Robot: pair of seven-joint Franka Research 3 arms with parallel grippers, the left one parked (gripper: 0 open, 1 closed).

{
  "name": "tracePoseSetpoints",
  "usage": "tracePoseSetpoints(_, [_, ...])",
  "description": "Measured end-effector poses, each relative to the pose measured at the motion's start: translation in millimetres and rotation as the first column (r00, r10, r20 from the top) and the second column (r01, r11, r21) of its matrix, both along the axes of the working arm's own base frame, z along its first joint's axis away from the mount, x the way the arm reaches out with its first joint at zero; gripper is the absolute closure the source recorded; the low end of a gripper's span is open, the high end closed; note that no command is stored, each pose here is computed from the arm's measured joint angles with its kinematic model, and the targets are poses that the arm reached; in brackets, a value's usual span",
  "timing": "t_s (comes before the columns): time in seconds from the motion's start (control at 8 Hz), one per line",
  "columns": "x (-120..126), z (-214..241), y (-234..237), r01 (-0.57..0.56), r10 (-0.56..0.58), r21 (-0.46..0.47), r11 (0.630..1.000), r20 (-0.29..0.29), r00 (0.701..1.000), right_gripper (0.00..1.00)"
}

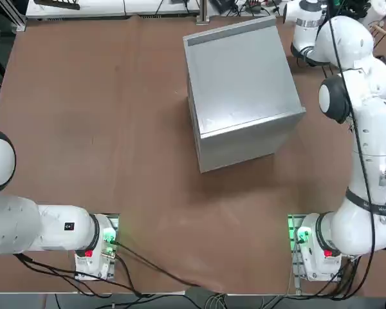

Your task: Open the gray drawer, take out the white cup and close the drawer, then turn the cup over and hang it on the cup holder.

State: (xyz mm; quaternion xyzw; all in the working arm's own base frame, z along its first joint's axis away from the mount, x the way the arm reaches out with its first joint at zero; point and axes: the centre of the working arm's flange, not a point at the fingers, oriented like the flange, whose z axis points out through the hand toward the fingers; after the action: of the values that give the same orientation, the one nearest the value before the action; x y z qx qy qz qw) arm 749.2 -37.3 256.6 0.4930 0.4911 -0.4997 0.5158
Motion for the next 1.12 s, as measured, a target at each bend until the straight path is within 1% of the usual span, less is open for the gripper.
tracePoseSetpoints(0.38, [-4.3,-42.0,3.1,-0.019,0.015,-0.090,0.996,-0.053,0.999,0.81])
tracePoseSetpoints(0.62, [-5.7,-54.6,1.4,-0.020,0.013,-0.106,0.994,-0.066,0.998,0.81])
tracePoseSetpoints(1.12, [-8.2,-66.9,-1.3,-0.019,0.010,-0.116,0.993,-0.074,0.997,0.81])
